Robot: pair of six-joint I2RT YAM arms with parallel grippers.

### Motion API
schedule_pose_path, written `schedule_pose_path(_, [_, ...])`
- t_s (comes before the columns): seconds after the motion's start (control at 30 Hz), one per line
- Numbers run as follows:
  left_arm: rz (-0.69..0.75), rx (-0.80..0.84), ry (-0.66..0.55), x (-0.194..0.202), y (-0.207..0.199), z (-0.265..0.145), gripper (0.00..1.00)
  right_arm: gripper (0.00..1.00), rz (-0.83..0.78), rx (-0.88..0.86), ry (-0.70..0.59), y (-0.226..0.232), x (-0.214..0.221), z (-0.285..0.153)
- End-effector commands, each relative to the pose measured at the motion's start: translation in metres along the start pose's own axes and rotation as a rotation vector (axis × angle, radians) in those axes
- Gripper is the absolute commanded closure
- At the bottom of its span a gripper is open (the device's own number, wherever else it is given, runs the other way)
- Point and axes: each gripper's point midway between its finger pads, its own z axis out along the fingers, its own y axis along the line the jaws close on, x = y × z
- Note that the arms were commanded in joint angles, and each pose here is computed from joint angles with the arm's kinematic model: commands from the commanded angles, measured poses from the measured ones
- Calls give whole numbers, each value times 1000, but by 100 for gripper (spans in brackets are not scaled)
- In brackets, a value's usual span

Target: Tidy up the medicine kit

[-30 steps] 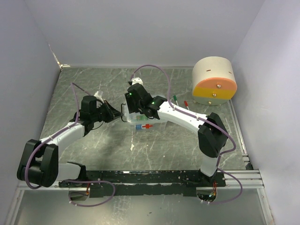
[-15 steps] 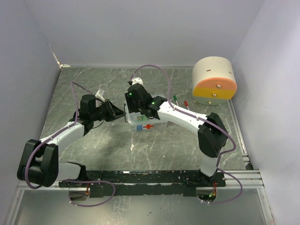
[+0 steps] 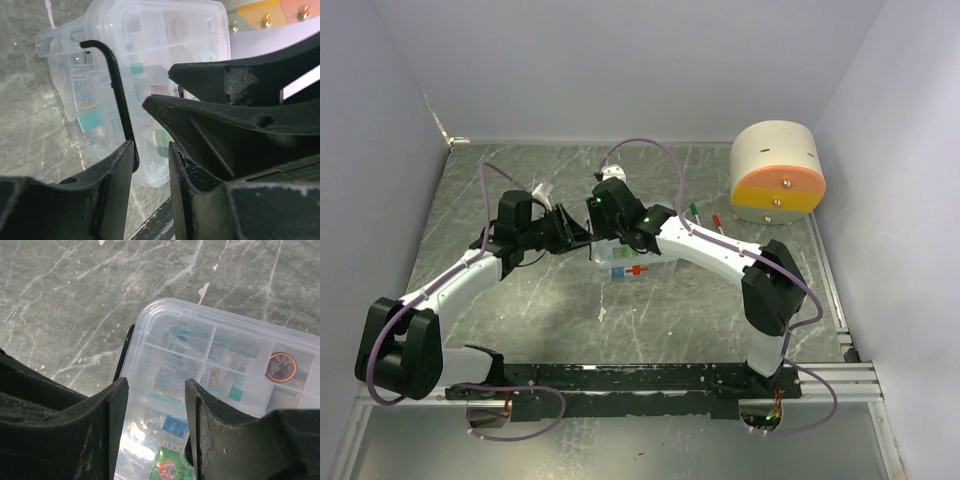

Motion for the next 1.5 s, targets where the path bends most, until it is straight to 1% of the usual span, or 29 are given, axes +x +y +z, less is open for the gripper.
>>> schedule_pose_path(0.0, [91,-106,8,0,-7,0,56,51,-14,69,203,-19,64,14])
schedule_pose_path(0.1, [116,-183,-3,1,-2,0,56,51,2,73,215,-22,70,15])
schedule_pose_path(0.23, [124,-213,4,2,2,2,57,51,33,69,205,-25,68,13])
schedule_pose_path(0.3, [132,-222,3,0,2,1,56,51,52,61,173,-24,56,9])
schedule_pose_path(0.43, [171,-250,-18,-9,-2,-5,52,50,106,32,68,-23,10,-9])
schedule_pose_path(0.47, [181,-252,-17,-11,-3,-6,50,49,121,29,38,-25,-3,-15])
schedule_pose_path(0.53, [214,-244,-19,-15,-9,-8,40,48,146,28,-28,-33,-27,-28])
schedule_pose_path(0.63, [253,-240,-46,-24,-15,-10,28,44,183,51,-89,-59,-41,-40])
schedule_pose_path(0.67, [264,-249,-60,-28,-15,-10,24,43,209,62,-90,-73,-38,-41])
schedule_pose_path(0.77, [295,-276,-72,-35,-11,-7,19,37,301,48,-119,-109,-25,-50])
schedule_pose_path(0.8, [300,-286,-71,-37,-9,-4,17,34,330,36,-135,-120,-20,-54])
schedule_pose_path(0.87, [310,-280,-54,-37,-7,2,16,25,374,34,-176,-141,-10,-63])
schedule_pose_path(0.9, [305,-280,-45,-37,-5,6,16,23,386,29,-185,-149,-4,-67])
schedule_pose_path(0.97, [298,-287,-20,-37,-1,15,17,22,402,30,-162,-161,12,-65])
schedule_pose_path(1.03, [298,-307,-9,-38,4,20,19,24,407,15,-133,-161,24,-63])
schedule_pose_path(1.07, [298,-320,-4,-39,7,22,20,27,410,3,-125,-159,28,-63])
schedule_pose_path(1.1, [300,-330,-2,-40,9,23,21,32,418,-5,-118,-158,32,-63])
schedule_pose_path(1.23, [301,-349,14,-41,13,26,25,44,448,-19,-83,-156,50,-62])
schedule_pose_path(1.3, [301,-348,19,-41,14,28,27,54,468,-33,-61,-153,60,-60])
schedule_pose_path(1.37, [304,-353,25,-41,15,29,29,60,488,-52,-40,-149,68,-60])
schedule_pose_path(1.4, [305,-356,28,-41,16,29,29,63,498,-63,-36,-147,71,-60])
schedule_pose_path(1.47, [305,-357,40,-40,17,31,30,66,518,-89,-32,-142,76,-61])
